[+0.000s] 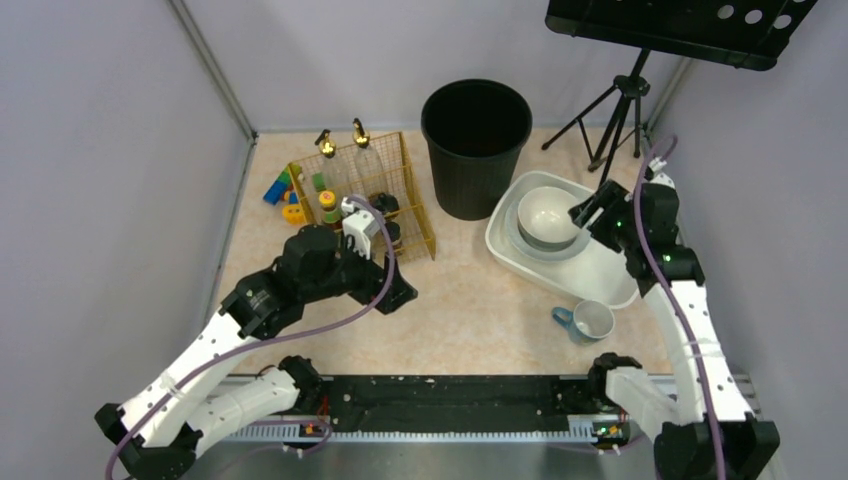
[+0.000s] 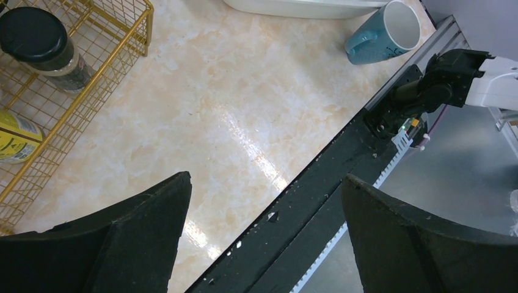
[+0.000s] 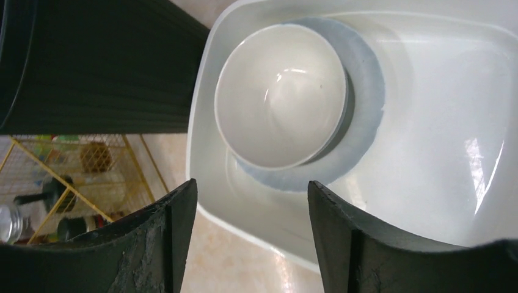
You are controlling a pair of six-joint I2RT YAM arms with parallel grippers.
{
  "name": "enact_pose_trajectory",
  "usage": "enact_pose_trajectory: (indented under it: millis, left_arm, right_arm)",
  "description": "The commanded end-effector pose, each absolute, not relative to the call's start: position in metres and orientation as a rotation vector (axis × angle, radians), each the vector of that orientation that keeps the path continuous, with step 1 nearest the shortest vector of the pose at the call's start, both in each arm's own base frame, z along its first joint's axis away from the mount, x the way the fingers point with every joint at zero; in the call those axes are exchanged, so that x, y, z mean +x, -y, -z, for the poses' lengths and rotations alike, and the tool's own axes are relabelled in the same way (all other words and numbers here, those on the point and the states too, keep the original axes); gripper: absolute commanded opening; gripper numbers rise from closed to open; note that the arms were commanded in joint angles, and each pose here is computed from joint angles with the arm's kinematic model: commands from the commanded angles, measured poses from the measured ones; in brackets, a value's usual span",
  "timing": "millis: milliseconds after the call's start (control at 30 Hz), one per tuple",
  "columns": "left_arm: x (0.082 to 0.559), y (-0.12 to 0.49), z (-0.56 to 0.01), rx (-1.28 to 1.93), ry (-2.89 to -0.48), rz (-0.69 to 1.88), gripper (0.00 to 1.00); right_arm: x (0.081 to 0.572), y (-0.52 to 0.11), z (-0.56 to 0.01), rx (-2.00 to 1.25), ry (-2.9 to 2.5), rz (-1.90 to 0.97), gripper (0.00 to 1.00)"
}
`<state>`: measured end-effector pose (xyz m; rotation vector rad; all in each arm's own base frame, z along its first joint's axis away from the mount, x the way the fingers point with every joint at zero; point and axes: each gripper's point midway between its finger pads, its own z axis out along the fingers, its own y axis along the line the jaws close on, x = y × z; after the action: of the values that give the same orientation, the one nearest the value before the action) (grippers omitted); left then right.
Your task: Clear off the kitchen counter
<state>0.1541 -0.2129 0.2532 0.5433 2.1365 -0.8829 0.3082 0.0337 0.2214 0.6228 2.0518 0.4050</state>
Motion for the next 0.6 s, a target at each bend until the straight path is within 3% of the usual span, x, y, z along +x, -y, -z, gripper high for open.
enact_pose_trajectory:
  millis: [0, 167, 567]
  left_arm:
    - [0.152, 0.22, -0.258, 0.542, -2.086, 0.947, 0.96]
    - [0.15, 0.22, -0.248, 0.558, -2.099, 0.951, 0.96]
    - [0.151, 0.222, -0.216, 0.591, -2.187, 0.916, 0.96]
  right_arm:
    - [0.265, -0.053, -0.212, 0.512, -2.16, -0.503, 0.64]
    - [0.232, -0.063, -0.206, 0.465, -2.234, -0.516, 0.61]
    - [0.184, -0.056, -0.155, 0.457, -2.482, -0.224, 0.53]
